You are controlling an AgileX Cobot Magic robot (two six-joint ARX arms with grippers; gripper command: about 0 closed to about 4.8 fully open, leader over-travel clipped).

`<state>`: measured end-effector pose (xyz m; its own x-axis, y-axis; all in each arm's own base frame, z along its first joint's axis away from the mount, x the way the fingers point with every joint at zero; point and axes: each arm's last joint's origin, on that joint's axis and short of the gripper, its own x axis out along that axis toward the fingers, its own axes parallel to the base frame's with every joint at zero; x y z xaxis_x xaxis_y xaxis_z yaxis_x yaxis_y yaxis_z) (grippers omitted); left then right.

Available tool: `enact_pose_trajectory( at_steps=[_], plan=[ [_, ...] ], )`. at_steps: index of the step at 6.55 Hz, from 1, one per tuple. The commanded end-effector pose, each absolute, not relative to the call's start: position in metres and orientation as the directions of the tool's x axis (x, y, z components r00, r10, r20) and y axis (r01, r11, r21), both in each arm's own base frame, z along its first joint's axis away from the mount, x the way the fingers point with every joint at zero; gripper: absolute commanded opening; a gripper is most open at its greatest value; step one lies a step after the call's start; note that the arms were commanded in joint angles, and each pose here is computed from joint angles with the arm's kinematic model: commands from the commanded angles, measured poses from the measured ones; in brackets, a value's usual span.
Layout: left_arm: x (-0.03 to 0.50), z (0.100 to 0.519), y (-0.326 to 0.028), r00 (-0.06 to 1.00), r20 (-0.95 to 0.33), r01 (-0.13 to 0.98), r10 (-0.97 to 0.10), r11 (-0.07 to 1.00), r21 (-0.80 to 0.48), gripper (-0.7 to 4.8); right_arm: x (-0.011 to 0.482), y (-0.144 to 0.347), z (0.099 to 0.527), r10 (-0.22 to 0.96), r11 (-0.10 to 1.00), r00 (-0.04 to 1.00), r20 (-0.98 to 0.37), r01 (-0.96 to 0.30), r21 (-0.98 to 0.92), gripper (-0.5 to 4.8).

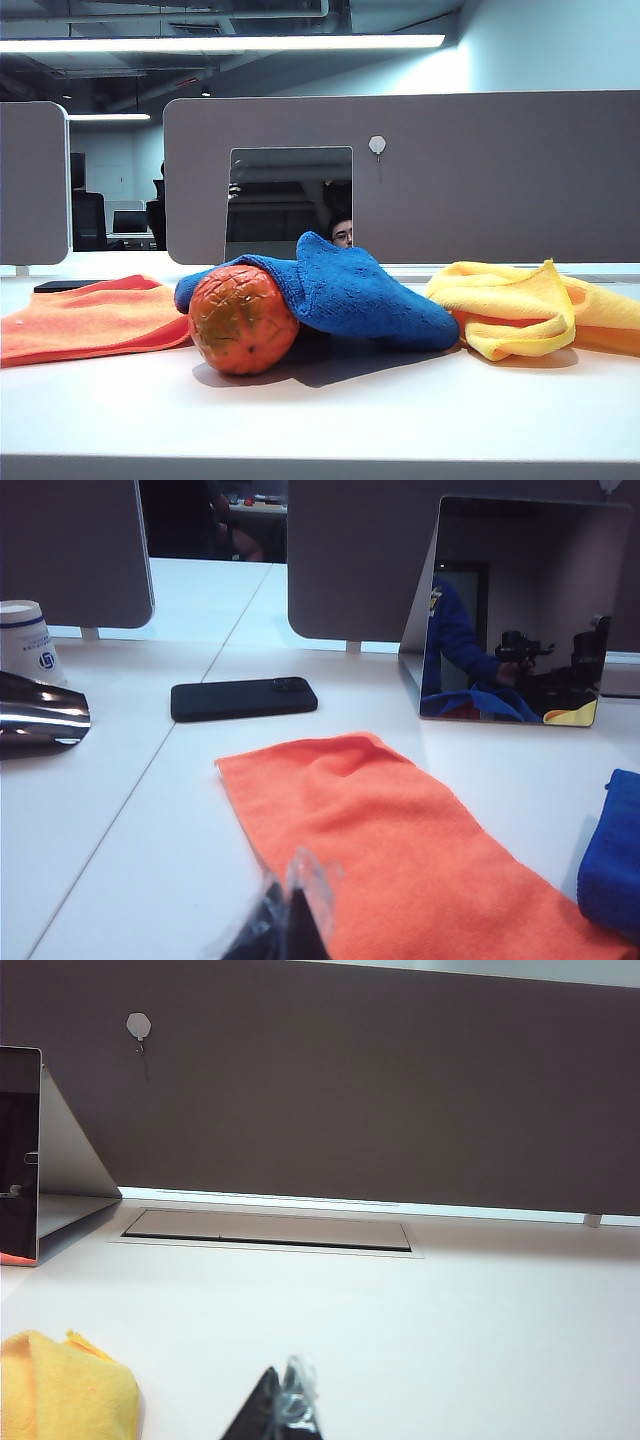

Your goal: Pick up a rag that is the same color as the top surface of the Rubik's Cube and cover the cube with it.

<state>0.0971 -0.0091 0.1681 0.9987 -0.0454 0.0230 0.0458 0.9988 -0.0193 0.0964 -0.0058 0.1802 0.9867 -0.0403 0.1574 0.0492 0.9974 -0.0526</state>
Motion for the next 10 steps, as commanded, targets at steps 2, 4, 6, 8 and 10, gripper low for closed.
enact_pose_trajectory(
  at_steps=[2, 4, 6, 8, 10],
  plan=[
    [0.0965, 0.1703, -0.0131, 0.983, 0.041, 0.18, -0.181, 0.983, 0.029, -0.06, 0.0966, -0.0057, 0.1792, -0.041, 0.999, 0.988, 0.15, 0.046, -0.026, -0.05],
    [0.0965, 0.169, -0.0131, 0.983, 0.028, 0.181, -0.181, 0.983, 0.028, -0.06, 0.0966, -0.0058, 0.1792, -0.042, 0.999, 0.988, 0.15, 0.046, -0.026, -0.05],
    [0.0965, 0.1689, -0.0131, 0.983, 0.027, 0.181, -0.181, 0.983, 0.028, -0.06, 0.0966, -0.0058, 0.1792, -0.042, 0.999, 0.988, 0.15, 0.046, -0.026, -0.05],
    [0.0965, 0.1689, -0.0131, 0.983, 0.027, 0.181, -0.181, 0.983, 0.028, -0.06, 0.0966, -0.0058, 0.1792, -0.042, 0.999, 0.988, 0.15, 0.046, -0.026, -0.05],
    [0.0965, 0.1689, -0.0131, 0.983, 0.027, 0.181, -0.181, 0.983, 0.028, -0.06, 0.0966, -0.0058, 0.1792, -0.042, 0.999, 0.988, 0.15, 0.046, -0.026, -0.05]
  ],
)
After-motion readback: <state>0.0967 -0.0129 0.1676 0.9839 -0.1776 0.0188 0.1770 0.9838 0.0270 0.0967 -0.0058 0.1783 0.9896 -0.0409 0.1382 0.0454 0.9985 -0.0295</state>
